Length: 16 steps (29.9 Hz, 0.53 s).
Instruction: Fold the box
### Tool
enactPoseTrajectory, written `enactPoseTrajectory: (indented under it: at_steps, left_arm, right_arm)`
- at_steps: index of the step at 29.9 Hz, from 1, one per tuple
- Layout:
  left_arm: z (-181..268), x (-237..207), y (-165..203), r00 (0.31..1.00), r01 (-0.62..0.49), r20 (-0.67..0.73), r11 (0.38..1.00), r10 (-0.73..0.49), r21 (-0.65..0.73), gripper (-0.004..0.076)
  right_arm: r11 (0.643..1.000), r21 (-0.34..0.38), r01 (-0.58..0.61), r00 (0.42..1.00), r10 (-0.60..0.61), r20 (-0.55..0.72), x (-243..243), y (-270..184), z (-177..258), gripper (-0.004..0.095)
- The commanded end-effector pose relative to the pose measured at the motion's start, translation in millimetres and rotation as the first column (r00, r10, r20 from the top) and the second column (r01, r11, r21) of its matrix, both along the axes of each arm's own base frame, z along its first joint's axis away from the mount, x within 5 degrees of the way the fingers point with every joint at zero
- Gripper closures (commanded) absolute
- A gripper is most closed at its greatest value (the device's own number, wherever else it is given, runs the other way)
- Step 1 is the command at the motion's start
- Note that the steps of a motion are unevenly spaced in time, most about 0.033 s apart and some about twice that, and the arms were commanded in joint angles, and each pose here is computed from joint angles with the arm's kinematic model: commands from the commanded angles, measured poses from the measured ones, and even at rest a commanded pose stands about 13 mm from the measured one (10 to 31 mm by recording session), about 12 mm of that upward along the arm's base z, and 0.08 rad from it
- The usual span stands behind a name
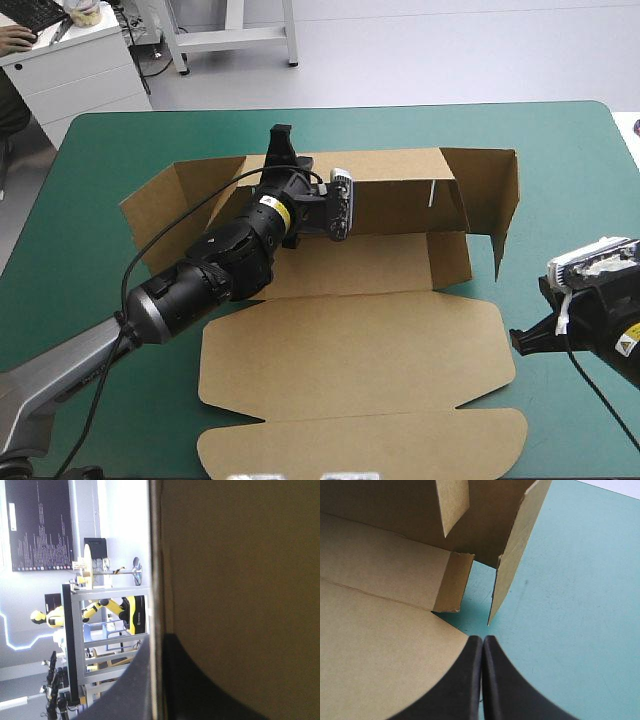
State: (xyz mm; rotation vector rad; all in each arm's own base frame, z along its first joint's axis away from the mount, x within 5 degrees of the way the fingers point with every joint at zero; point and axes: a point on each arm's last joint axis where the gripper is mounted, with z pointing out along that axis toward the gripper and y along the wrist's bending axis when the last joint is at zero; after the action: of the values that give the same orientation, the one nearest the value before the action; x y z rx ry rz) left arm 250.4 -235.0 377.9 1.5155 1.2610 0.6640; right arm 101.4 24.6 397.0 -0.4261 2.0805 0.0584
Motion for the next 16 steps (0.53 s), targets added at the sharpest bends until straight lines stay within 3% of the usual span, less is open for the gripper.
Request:
enactPoseTrajectory:
  at_steps: [1, 5, 16]
  left_arm:
    - [13, -8, 4, 0.994, 0.057, 0.091, 0.998, -0.058, 0.004, 0.0734]
    - [-7, -10, 2, 0.994, 0.087, 0.066, 0.996, -0.088, 0.017, 0.0734]
    - [-41, -11, 7, 0.998, 0.04, 0.047, 0.999, -0.038, -0.032, 0.0734]
  right_arm:
    - [1.0, 0.009, 0.004, 0.996, -0.005, 0.094, 0, -1, 15, 0.0928]
    - [1.0, 0.008, 0.004, 0.996, -0.005, 0.092, 0, -1, 15, 0.0928]
    - [1.0, 0.009, 0.004, 0.995, -0.005, 0.096, 0, -1, 15, 0.0928]
